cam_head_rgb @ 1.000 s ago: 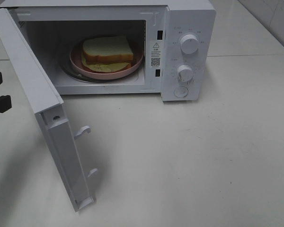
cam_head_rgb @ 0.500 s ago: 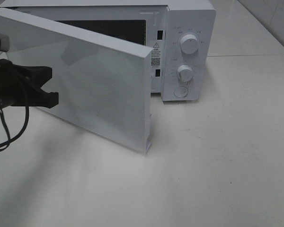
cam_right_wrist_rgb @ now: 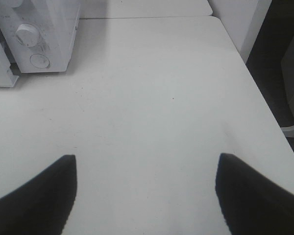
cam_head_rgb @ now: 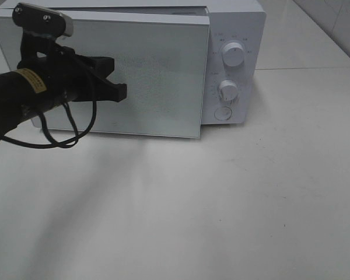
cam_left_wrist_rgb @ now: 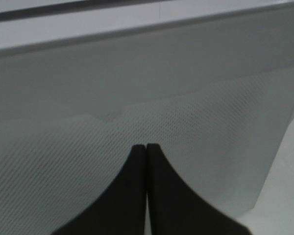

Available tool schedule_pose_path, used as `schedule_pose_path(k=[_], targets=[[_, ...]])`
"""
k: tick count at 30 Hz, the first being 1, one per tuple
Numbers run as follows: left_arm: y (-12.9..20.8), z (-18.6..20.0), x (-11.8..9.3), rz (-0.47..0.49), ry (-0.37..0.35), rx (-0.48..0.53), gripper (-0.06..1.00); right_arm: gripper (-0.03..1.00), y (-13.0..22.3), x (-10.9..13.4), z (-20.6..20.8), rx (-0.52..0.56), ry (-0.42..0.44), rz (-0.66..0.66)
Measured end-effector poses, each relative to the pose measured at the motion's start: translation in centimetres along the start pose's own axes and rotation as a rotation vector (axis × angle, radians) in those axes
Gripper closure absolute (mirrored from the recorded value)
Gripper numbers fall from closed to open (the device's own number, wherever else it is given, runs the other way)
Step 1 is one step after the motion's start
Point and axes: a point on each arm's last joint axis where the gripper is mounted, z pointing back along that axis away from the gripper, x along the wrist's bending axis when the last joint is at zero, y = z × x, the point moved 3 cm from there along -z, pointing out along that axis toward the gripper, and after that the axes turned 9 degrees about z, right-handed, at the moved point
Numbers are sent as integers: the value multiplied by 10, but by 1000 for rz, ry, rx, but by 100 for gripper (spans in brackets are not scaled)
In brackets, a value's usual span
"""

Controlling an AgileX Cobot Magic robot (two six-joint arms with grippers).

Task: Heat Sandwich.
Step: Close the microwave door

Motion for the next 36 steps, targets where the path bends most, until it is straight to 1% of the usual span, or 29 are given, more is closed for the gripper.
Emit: schedule_pose_path(k=[8,12,16,19,25,26,32,36], targets=[[-7,-28,-14,3,28,-17,94,20,0,0,0,0,0,0],[-11,-42,-15,7,28,-32,94,20,0,0,0,0,0,0],[-11,-48,-16,5,31,-22,94,20,0,0,0,0,0,0],[-12,-58,-22,-4,45,-15,94,20,0,0,0,0,0,0],[-15,-72,-21,8,36,-23,94,20,0,0,0,0,0,0],[-13,-76,-25,10,42,-15,94,20,0,0,0,0,0,0],[-11,-79,-32,6,54,-1,94,20,0,0,0,0,0,0],[-15,-77,-36,29,44,30,94,20,0,0,0,0,0,0]])
